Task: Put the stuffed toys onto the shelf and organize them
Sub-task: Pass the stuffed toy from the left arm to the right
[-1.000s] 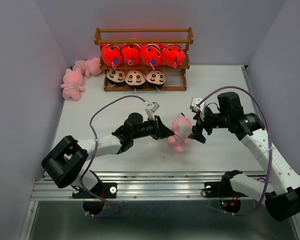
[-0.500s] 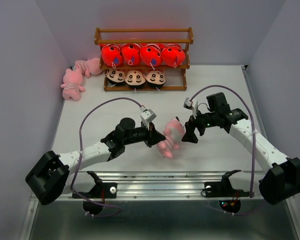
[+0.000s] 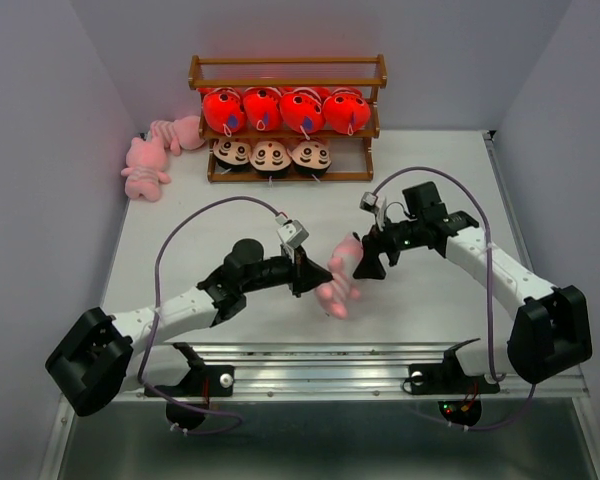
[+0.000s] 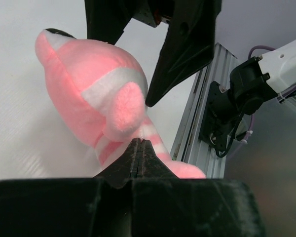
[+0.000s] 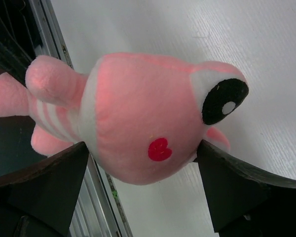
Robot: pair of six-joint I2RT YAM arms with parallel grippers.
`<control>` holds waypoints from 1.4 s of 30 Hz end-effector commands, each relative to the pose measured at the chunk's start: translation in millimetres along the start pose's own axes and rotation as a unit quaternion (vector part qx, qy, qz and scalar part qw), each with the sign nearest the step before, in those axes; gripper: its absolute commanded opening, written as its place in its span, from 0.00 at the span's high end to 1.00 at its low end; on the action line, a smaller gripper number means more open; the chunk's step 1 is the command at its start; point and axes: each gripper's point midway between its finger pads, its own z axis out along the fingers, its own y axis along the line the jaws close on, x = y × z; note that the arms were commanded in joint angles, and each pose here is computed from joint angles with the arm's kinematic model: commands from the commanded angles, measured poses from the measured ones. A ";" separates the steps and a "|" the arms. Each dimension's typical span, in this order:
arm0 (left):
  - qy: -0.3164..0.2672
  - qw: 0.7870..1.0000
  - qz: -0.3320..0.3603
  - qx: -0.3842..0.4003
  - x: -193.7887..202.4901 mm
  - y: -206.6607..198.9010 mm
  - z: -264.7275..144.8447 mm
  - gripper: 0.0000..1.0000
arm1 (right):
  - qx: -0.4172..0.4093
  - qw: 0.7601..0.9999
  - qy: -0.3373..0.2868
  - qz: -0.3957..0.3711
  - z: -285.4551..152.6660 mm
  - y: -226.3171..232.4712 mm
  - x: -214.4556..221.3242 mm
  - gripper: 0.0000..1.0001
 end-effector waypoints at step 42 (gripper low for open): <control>-0.070 0.963 -0.198 -0.169 -34.6 -1.1 43.6 0.16 | 0.225 0.972 -0.057 -0.023 -35.6 -67.3 -52.5 0.99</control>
